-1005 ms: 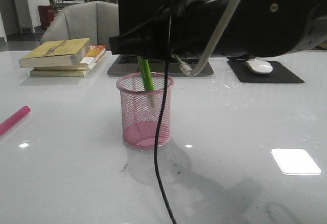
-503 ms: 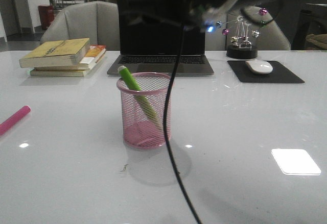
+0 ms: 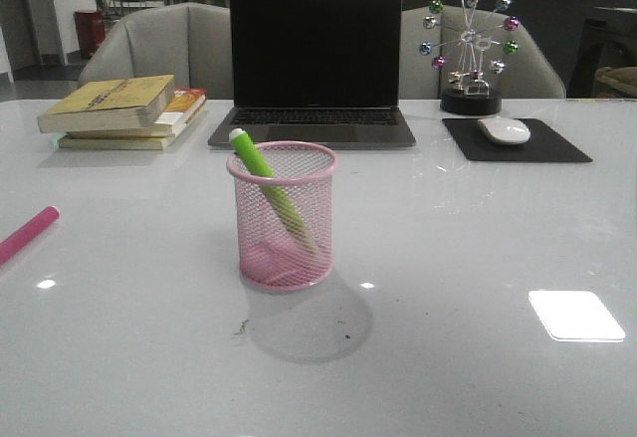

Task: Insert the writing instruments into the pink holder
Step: 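Withdraw the right gripper and move the left gripper toward the pink marker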

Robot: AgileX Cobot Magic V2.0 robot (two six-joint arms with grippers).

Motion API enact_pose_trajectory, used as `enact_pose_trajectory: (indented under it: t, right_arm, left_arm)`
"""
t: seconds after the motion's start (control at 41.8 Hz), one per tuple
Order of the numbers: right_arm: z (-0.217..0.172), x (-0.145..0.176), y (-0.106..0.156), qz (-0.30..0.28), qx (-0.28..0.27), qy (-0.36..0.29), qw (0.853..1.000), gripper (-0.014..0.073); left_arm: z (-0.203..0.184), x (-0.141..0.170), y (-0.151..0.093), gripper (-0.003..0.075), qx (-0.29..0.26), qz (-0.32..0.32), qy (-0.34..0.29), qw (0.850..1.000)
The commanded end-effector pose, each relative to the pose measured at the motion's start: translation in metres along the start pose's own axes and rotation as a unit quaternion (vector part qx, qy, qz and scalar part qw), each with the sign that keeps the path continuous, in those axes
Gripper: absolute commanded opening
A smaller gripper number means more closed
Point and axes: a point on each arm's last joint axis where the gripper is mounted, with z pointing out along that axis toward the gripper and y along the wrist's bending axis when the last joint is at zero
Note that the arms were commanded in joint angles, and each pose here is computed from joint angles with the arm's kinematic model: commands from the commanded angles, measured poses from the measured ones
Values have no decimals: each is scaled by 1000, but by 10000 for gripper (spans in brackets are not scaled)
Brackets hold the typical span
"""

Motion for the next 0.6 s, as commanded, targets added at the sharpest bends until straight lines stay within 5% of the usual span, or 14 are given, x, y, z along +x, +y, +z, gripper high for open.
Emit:
enact_pose_trajectory:
  t: [0.0,0.287,0.574]
  right_arm:
    - [-22,1,0,-9,5,-27,1000,456]
    - [-42,23,1,-9,6,-44,999,456]
    - [-42,23,1,-9,6,-46,999,456]
  left_arm:
    - [-4,-15,-1,505,4,-6,-50,999]
    - [1,-16,-1,507,5,-15,-33,999]
    - [58,-38,15,515,-52,-35,109,992]
